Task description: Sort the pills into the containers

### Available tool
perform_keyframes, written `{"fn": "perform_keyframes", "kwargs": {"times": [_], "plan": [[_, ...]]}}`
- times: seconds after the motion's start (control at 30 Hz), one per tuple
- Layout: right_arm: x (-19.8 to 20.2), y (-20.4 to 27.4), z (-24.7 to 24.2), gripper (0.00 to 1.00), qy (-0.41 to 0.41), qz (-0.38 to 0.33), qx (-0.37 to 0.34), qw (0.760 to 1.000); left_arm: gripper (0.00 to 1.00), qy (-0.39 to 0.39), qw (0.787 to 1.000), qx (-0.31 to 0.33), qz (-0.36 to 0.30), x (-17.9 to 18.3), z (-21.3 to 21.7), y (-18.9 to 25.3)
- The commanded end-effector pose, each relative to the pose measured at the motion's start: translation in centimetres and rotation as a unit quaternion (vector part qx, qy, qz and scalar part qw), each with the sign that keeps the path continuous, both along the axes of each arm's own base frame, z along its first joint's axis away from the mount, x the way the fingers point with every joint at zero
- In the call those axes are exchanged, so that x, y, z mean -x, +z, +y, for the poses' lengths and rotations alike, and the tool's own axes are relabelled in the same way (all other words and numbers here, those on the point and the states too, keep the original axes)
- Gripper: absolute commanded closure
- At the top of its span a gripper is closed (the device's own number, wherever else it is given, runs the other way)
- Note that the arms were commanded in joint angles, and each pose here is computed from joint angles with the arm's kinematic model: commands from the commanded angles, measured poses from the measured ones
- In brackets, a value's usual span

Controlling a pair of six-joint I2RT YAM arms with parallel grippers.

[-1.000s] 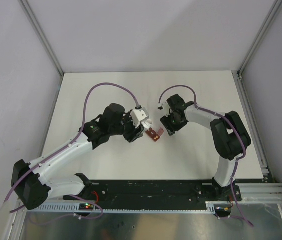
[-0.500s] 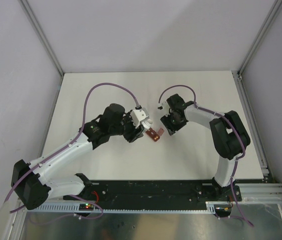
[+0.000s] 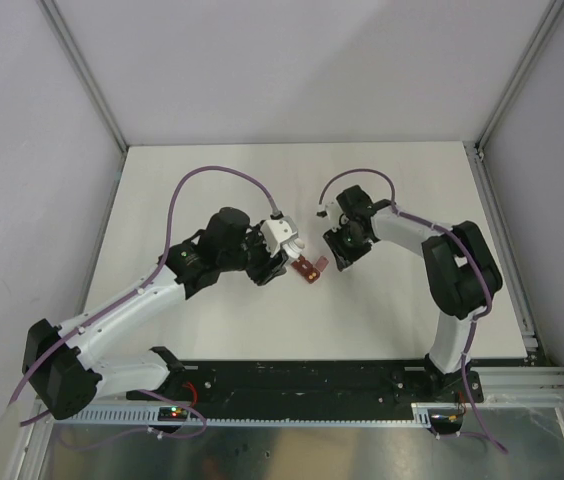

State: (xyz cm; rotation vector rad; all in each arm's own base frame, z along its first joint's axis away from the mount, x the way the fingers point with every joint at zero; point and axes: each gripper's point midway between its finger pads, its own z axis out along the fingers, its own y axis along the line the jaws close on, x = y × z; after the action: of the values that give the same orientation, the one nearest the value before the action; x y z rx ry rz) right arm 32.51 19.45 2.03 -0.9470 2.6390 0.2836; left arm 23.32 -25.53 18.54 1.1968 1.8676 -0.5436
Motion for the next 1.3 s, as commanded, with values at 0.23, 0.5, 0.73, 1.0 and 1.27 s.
{"fn": "perform_keyframes", "kwargs": {"times": [0.23,0.5,0.73,1.0,1.27], "plan": [[2.0,15.3,1.3,0.91,0.086,-0.073,-0.191,0.975,1.00,-0.045,0.999,0.007,-0.009,0.2,-0.9,1.1],[8.1,26.0,4.1,0.91,0.199,-0.087,-0.346,0.913,1.00,-0.077,0.997,0.011,0.007,0.7,-1.8,2.2],[10.7,29.1,5.9,0.91,0.249,-0.073,-0.394,0.882,1.00,-0.098,0.995,0.019,0.007,1.8,-2.5,3.6],[11.5,29.4,7.3,0.92,0.271,-0.049,-0.411,0.869,1.00,-0.116,0.993,0.031,0.005,3.0,-3.2,5.1],[11.5,28.4,7.7,0.92,0.272,-0.028,-0.414,0.868,1.00,-0.131,0.991,0.042,0.009,3.8,-3.8,5.9]]}}
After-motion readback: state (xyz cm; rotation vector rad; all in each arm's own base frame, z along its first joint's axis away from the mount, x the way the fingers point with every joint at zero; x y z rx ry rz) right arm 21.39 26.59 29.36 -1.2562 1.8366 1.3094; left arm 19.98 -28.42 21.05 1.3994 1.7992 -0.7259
